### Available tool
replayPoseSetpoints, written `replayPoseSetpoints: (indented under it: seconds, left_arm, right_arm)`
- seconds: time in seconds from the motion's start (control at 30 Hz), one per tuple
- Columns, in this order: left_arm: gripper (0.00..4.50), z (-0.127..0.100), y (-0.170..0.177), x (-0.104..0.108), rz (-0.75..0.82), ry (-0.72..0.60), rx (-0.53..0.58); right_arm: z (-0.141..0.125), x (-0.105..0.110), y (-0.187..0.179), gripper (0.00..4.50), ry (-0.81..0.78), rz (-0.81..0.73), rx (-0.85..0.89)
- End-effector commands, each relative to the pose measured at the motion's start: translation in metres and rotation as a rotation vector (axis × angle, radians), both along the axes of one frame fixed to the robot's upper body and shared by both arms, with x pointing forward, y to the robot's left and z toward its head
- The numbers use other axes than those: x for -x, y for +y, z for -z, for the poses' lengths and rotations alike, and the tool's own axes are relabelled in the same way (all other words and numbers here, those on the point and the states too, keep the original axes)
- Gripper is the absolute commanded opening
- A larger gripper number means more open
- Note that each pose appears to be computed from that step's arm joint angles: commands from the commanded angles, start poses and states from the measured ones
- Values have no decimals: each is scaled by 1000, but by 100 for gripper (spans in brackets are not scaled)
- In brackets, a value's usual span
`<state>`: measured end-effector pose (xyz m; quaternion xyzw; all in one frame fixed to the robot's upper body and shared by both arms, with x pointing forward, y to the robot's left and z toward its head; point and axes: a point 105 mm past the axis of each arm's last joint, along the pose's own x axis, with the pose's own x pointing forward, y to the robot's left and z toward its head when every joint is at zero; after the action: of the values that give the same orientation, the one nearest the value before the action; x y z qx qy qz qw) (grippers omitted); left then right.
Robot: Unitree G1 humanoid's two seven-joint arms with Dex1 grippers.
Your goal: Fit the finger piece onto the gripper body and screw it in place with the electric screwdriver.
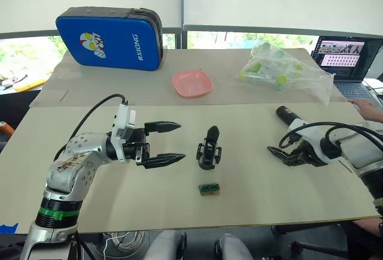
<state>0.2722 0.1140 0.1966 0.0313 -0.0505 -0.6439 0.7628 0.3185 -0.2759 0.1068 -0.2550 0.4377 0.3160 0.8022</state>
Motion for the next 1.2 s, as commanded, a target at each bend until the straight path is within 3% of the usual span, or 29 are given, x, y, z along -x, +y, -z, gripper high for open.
replayPoseSetpoints:
  seconds: [0.03, 0.13, 0.23, 0.4, 0.67, 0.93, 1.2]
  left_arm:
    - [450, -19, 3, -2, -25, -1, 73]
    - [450, -31, 5, -7, -65, 48, 153]
    - [450, -33, 9, -20, -175, 179, 179]
    - [450, -58, 3, -33, -238, 212, 329]
    - [450, -80, -32, -54, -231, 316, 507]
    - [450, -88, -70, -62, -220, 350, 595]
    - [450, -89, -87, -63, -223, 388, 667]
  right_arm:
    - [-28, 3, 7, 111, -110, -16, -65]
    - [-53, 9, 6, 111, -242, -7, -82]
    - [-81, 12, 0, 111, -447, 76, -22]
    - [-140, 17, 42, 111, -847, 76, -143]
    - [-182, 15, 115, 111, -1230, -82, -138]
    - [-184, 19, 171, 111, -1321, -208, -208]
    - [-180, 22, 191, 111, -1317, -231, -268]
